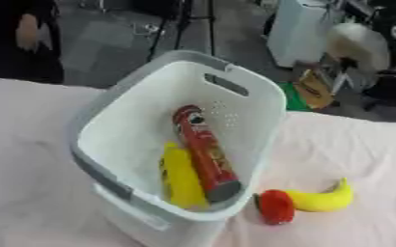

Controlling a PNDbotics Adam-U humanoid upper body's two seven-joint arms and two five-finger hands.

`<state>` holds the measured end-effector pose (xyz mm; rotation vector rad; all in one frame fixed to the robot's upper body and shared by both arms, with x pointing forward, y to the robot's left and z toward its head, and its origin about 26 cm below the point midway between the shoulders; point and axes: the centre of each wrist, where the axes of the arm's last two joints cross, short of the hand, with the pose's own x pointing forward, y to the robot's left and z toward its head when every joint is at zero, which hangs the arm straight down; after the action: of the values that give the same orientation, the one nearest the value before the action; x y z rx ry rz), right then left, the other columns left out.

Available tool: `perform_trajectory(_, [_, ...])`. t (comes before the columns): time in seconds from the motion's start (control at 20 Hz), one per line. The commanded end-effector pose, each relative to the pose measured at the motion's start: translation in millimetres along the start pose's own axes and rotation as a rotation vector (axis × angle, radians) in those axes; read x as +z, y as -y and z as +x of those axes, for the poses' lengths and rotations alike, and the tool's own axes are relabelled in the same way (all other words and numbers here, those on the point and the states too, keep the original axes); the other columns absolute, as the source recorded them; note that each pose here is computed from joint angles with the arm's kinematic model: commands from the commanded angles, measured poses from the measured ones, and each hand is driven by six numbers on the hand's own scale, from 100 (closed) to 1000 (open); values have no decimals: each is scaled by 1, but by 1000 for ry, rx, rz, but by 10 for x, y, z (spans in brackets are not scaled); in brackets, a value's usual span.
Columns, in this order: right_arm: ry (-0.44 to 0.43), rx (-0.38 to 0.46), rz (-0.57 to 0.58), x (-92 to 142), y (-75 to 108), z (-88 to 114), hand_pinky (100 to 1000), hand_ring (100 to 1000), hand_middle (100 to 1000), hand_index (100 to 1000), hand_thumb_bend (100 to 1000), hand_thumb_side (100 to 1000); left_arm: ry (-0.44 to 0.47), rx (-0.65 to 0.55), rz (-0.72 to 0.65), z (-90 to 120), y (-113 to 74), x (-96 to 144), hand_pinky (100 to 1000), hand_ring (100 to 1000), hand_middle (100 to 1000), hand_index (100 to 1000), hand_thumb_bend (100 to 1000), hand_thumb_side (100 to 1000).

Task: Pick up objects on the table and place them in the box.

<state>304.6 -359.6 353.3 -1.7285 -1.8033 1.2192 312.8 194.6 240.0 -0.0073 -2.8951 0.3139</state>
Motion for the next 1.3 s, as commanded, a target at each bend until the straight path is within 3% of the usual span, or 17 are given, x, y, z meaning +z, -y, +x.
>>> perform_trajectory(0.05, [22,8,-40,-63,149,7,962,920,527,622,100,476,23,21,-9,37,42,-55,592,466,602,667,100,962])
perform_trajectory(0.35, [51,-38,-77,-167,192,50,958,919,517,615,100,490,33,42,-20,45,92,-81,591,466,601,667,100,961])
perform_trajectory(0.75, [27,-78,-81,-250,82,-37,961,922,509,611,100,509,57,57,-25,56,127,-137,592,465,602,667,100,962])
perform_trajectory(1.05, [60,-103,-68,-299,-20,-33,964,926,510,613,100,537,69,60,-28,60,129,-161,593,465,603,668,100,964])
perform_trajectory(1.15, [82,-117,-45,-303,-79,-30,967,933,518,623,100,574,71,61,-26,61,129,-166,593,465,603,669,100,964])
perform_trajectory(1.2, [96,-126,-28,-302,-113,-30,969,942,542,643,100,647,72,61,-24,61,127,-167,594,465,603,669,100,965])
perform_trajectory(1.25, [108,-135,-13,-303,-134,-38,969,942,542,643,100,647,72,61,-22,60,125,-167,594,465,603,669,100,965])
perform_trajectory(1.3, [127,-146,9,-299,-162,-37,976,962,593,686,100,769,71,61,-19,60,123,-166,595,465,604,668,100,965])
